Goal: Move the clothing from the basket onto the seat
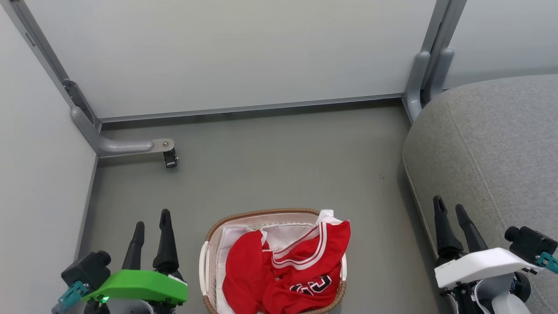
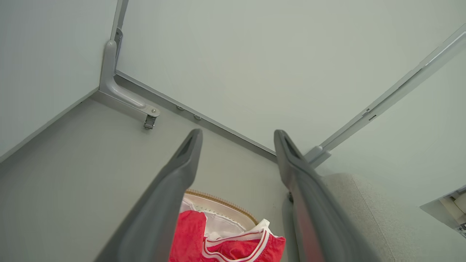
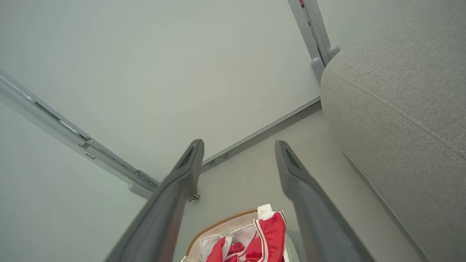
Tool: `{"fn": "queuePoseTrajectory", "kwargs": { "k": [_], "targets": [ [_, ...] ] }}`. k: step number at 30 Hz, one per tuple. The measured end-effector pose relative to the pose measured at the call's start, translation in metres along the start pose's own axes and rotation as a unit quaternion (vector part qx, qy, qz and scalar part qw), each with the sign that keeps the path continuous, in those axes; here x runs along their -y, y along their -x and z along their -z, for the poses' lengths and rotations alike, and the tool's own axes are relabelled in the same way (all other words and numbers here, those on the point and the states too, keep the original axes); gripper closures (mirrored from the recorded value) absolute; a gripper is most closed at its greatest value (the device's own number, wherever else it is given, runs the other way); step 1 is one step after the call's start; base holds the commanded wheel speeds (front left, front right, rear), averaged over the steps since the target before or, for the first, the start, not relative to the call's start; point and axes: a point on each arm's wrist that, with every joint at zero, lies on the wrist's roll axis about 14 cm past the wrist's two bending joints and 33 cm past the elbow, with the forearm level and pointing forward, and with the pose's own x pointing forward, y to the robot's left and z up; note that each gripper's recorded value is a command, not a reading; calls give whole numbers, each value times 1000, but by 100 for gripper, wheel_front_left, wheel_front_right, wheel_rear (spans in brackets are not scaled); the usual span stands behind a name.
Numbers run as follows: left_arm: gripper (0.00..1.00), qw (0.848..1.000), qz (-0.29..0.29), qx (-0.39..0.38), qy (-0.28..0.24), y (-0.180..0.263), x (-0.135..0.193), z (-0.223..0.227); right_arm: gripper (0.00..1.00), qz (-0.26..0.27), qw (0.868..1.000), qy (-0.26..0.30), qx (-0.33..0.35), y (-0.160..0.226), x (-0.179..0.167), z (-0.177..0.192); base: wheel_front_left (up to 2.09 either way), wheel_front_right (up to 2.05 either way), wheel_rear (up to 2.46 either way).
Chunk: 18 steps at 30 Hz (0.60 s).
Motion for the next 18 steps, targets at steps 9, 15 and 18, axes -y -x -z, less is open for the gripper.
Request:
{"fn": "queuePoseTrajectory", "kwargs": {
  "k": [9,15,18],
  "targets": [
    [0,999,3,-9,-51,2,-1,9,0,-9,999,47,-3,0,-3,4,0,0,0],
    [0,997,6,-6,-79,2,1,10,0,-15,997,78,-2,0,-5,5,0,0,0],
    [0,996,9,-5,-93,2,1,10,0,-18,996,93,0,0,-6,5,0,0,0]
  ]
}}
